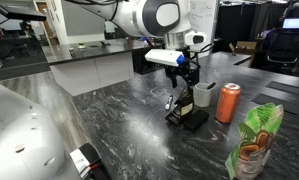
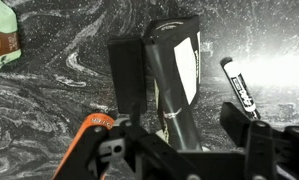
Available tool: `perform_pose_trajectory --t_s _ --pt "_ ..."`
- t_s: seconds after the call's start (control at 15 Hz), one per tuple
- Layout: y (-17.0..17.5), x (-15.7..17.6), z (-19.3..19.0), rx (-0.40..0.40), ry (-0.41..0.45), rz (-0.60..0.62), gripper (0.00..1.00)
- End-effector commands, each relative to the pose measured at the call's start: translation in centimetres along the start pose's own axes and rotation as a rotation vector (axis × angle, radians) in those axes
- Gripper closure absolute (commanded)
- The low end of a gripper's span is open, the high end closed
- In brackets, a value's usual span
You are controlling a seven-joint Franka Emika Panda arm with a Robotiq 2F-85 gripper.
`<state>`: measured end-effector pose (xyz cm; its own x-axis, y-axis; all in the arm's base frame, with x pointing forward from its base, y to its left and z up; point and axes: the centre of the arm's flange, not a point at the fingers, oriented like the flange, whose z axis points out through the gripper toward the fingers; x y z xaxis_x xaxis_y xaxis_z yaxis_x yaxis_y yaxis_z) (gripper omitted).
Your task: Pick up the black sachet and slightly move it to the left.
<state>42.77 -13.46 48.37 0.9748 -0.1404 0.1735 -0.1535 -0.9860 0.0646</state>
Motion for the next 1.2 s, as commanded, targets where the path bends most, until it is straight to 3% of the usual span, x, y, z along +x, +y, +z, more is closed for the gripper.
perform_pose_trajectory --t_s 0.0,0.47,0.8,1.13 --pt "1.3 1.1 2.0 0.068 -0.083 0.015 0.50" --pt "2.0 1.5 3.5 0.104 -0.110 0.080 0.98" --pt "0.0 1.4 0.8 0.027 -0.056 0.113 0.98" --pt "-6.5 1.8 -2.6 -0.012 -0.035 0.016 0.98"
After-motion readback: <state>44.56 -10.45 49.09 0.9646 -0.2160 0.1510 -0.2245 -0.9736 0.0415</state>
